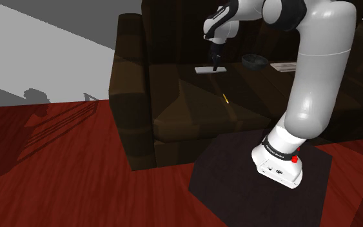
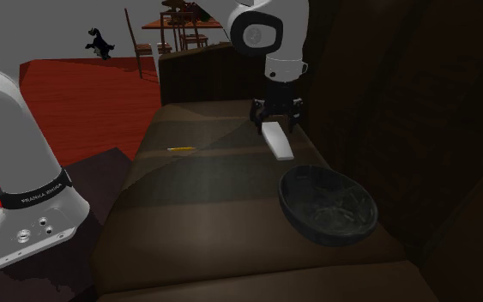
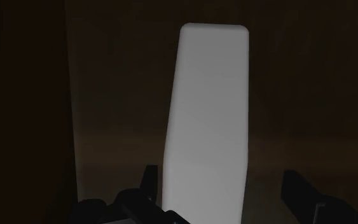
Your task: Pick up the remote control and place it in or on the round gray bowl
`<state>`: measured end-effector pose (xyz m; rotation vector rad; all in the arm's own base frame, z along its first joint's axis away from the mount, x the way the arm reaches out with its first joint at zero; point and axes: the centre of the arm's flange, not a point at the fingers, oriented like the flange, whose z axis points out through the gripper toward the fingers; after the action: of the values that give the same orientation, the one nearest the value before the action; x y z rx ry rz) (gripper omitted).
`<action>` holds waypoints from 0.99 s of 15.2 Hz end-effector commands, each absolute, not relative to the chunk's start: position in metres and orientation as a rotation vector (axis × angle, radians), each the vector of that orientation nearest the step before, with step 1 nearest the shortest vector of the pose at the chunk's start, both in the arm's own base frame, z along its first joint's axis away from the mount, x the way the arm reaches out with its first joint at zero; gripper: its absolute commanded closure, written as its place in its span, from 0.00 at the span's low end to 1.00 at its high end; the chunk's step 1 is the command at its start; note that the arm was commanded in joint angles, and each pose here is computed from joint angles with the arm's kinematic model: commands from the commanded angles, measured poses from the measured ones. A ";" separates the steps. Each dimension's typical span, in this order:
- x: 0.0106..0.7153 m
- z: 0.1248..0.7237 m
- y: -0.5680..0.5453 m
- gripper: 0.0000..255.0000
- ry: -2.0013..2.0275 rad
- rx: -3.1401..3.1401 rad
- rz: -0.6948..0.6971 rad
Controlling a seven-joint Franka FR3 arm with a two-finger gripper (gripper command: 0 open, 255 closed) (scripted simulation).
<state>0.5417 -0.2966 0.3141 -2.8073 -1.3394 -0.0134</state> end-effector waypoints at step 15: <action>0.545 0.294 -0.304 1.00 -1.348 -2.828 -0.007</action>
<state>0.5414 -0.2976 0.3118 -2.7950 -1.3528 -0.0317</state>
